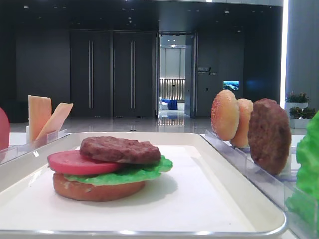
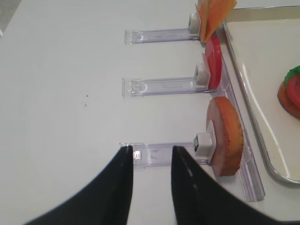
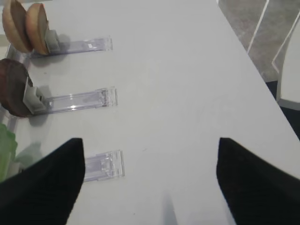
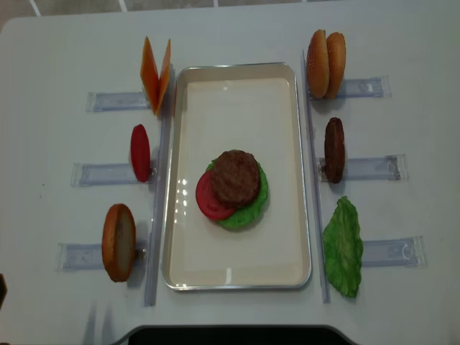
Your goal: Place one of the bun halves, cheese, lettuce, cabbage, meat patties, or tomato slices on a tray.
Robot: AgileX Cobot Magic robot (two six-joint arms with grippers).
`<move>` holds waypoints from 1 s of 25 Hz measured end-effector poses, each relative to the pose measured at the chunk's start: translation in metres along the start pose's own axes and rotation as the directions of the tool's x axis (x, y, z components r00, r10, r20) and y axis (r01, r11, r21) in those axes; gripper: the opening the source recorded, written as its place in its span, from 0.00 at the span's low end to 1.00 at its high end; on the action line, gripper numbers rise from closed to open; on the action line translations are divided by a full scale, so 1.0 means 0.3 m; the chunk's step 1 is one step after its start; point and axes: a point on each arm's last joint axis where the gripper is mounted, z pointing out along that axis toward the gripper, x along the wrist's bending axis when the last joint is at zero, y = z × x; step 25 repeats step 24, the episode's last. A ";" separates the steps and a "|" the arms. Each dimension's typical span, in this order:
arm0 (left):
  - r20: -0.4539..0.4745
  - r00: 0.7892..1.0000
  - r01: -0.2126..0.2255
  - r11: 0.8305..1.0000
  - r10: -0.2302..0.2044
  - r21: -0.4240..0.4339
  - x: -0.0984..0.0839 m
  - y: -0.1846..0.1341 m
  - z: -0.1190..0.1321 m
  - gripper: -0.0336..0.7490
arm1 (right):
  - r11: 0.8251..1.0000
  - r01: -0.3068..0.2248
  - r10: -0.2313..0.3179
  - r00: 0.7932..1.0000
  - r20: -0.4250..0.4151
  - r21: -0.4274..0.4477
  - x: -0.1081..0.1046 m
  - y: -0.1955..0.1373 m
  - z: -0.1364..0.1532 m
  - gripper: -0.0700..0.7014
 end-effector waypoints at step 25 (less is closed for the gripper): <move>0.000 1.000 0.001 1.000 -0.001 0.000 0.000 0.000 0.000 0.32 | 1.000 0.007 -0.007 1.000 0.001 -0.005 0.000 -0.002 0.000 0.80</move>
